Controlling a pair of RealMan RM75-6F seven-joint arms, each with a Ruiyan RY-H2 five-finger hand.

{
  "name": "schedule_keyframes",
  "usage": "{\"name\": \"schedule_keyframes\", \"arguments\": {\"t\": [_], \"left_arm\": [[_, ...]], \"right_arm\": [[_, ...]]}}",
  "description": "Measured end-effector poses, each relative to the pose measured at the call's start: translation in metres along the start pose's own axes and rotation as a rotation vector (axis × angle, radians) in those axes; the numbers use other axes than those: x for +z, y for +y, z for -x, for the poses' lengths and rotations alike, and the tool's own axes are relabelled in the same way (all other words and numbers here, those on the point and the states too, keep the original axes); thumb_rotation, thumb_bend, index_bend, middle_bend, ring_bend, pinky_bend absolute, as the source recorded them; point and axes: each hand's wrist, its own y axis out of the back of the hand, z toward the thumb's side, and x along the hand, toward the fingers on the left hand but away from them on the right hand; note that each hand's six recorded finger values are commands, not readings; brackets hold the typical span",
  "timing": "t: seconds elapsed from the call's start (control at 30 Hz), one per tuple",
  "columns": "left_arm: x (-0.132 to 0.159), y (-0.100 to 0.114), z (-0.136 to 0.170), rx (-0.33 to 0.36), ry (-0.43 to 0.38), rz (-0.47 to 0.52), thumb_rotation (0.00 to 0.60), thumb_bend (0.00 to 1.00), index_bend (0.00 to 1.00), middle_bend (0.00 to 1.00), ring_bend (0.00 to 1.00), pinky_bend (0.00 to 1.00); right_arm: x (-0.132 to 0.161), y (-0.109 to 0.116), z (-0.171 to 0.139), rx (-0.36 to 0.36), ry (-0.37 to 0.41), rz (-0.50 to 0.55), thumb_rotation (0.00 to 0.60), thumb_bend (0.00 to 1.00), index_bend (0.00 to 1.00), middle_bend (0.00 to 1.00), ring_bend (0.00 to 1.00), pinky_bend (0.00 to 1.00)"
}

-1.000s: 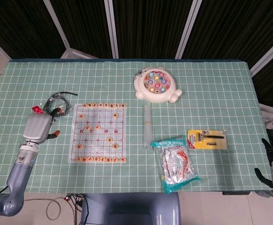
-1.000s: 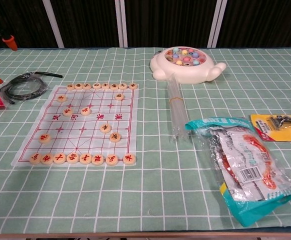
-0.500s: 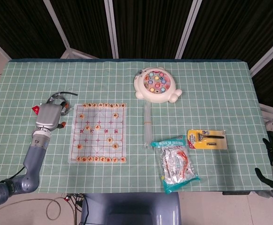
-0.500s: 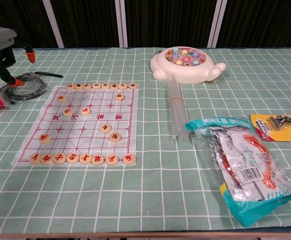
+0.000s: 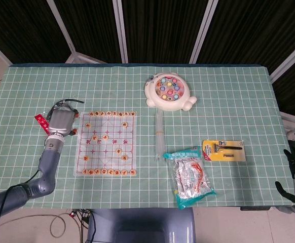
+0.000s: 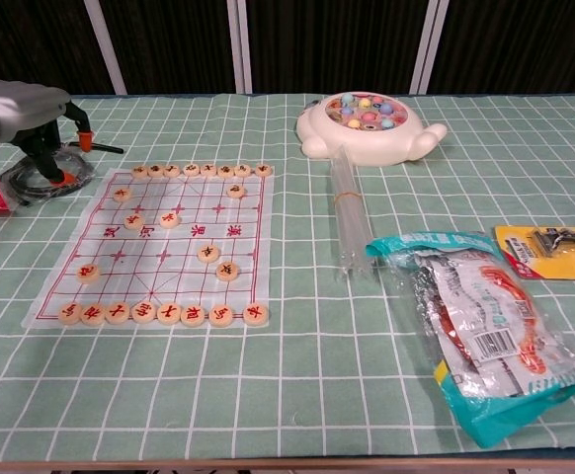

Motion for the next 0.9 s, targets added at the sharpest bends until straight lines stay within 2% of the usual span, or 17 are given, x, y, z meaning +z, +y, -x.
{"name": "schedule_keyframes", "arguments": {"t": [0.3, 0.9], "left_arm": [[0.016, -0.012, -0.016, -0.037, -0.002, -0.009, 0.6, 0.27, 0.44, 0.95, 0.87, 0.94], [0.04, -0.026, -0.03, -0.069, -0.001, -0.038, 0.6, 0.27, 0.46, 0.95, 0.87, 0.94]], "right_arm": [[-0.002, 0.0, 0.001, 0.004, -0.011, 0.015, 0.6, 0.34, 0.0, 0.0, 0.0, 0.0], [-0.007, 0.004, 0.0, 0.0, -0.027, 0.031, 0.6, 0.34, 0.0, 0.0, 0.0, 0.0]]}}
